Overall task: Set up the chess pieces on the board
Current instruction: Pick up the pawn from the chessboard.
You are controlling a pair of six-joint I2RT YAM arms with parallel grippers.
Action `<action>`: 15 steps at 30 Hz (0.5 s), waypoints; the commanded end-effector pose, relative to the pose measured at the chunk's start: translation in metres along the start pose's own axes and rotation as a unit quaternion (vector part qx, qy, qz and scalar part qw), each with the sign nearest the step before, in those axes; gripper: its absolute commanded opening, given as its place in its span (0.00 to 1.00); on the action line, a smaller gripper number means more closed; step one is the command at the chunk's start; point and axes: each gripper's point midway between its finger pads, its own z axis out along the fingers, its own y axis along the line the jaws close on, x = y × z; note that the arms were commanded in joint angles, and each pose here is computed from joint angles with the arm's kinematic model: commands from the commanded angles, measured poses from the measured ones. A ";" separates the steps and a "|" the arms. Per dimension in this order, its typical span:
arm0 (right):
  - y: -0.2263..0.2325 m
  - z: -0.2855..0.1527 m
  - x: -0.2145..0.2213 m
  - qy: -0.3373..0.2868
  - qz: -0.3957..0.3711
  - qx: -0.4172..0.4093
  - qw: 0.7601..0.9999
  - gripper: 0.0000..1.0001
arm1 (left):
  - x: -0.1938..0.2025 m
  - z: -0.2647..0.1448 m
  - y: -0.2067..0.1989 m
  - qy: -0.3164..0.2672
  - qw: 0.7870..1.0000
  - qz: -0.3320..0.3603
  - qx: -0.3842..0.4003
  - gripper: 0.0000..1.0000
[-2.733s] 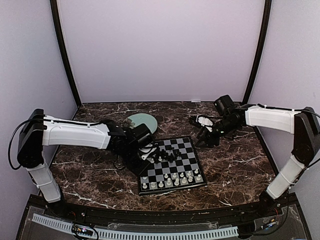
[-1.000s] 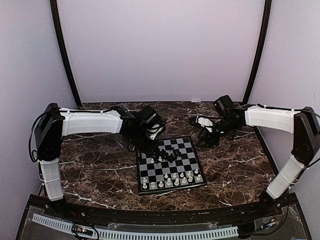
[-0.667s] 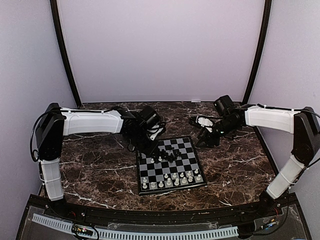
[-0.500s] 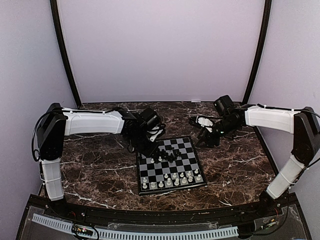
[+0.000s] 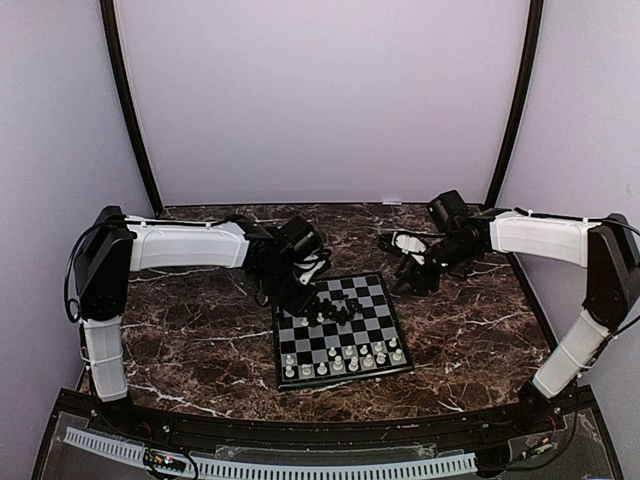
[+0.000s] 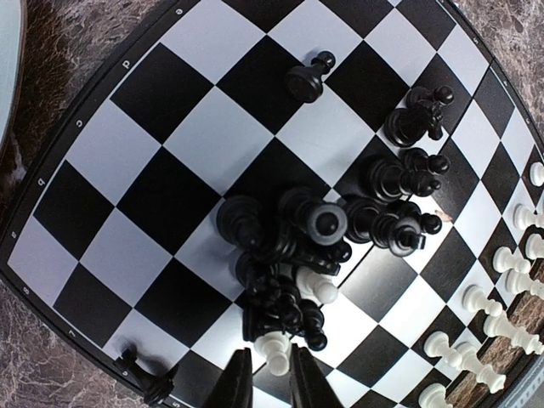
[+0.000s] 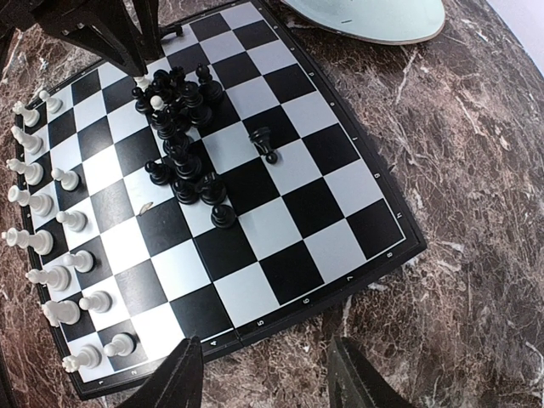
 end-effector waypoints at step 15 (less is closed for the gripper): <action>0.002 0.002 0.000 0.004 -0.006 0.000 1.000 0.52 | 0.009 0.009 0.003 0.022 1.000 -0.005 0.000 0.09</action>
